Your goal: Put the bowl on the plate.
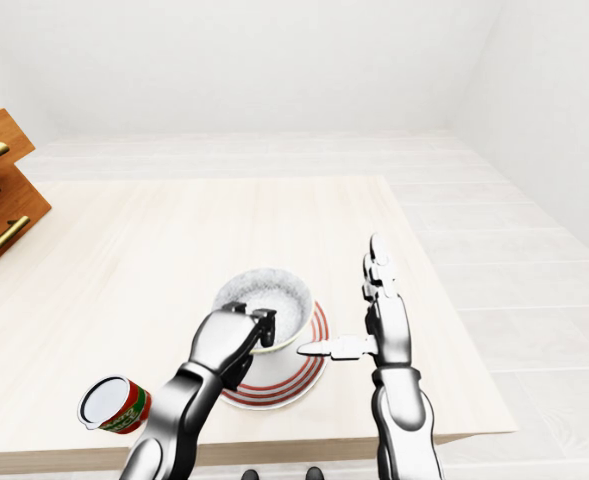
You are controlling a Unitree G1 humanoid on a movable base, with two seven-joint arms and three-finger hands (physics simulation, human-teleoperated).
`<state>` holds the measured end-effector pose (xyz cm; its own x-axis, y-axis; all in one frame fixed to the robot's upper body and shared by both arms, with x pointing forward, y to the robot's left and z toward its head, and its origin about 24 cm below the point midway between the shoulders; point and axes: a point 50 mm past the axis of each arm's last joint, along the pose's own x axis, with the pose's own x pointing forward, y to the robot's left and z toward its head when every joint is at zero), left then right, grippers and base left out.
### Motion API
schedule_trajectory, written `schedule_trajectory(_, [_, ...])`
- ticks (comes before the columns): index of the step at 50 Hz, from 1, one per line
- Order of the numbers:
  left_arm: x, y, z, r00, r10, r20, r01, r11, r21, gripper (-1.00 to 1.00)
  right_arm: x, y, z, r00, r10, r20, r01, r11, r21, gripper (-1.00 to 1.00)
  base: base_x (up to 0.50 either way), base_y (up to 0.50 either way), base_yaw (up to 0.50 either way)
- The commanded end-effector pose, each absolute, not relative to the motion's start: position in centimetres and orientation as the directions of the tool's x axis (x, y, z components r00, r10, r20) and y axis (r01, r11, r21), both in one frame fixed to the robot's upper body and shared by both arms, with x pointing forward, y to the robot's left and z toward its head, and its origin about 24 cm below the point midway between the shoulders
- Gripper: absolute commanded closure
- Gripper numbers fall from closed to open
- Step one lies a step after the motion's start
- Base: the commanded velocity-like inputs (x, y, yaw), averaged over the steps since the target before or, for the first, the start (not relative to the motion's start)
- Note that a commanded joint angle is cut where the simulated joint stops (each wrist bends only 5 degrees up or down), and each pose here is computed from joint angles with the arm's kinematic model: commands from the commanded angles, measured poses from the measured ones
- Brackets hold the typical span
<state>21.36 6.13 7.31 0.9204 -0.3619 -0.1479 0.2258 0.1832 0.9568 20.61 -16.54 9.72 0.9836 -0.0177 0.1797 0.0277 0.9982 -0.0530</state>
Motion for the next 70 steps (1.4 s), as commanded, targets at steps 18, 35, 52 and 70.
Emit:
schedule_trajectory(18, [21.0,6.2,7.2,0.921,-0.364,-0.137,0.220,0.197,0.955,0.53,20.6,-16.4,9.6,0.984,-0.015,0.176,0.024,0.998,-0.049,-1.00,0.00,0.00,0.00])
schedule_trajectory(35, [20.8,6.4,7.1,0.919,-0.363,-0.156,0.235,0.183,0.955,0.14,20.8,-16.4,10.0,0.981,-0.011,0.193,0.022,0.998,-0.052,-1.00,0.00,0.00,0.00])
schedule_trajectory(52, [20.8,6.4,7.0,0.917,-0.363,-0.168,0.243,0.172,0.955,-0.07,20.9,-16.4,10.0,0.981,-0.009,0.195,0.020,0.998,-0.056,-1.00,0.00,0.00,0.00])
schedule_trajectory(70, [19.9,6.7,6.7,0.910,-0.365,-0.198,0.271,0.162,0.949,-0.69,20.9,-16.4,9.6,0.984,-0.013,0.175,0.022,0.998,-0.050,-1.00,0.00,0.00,0.00])
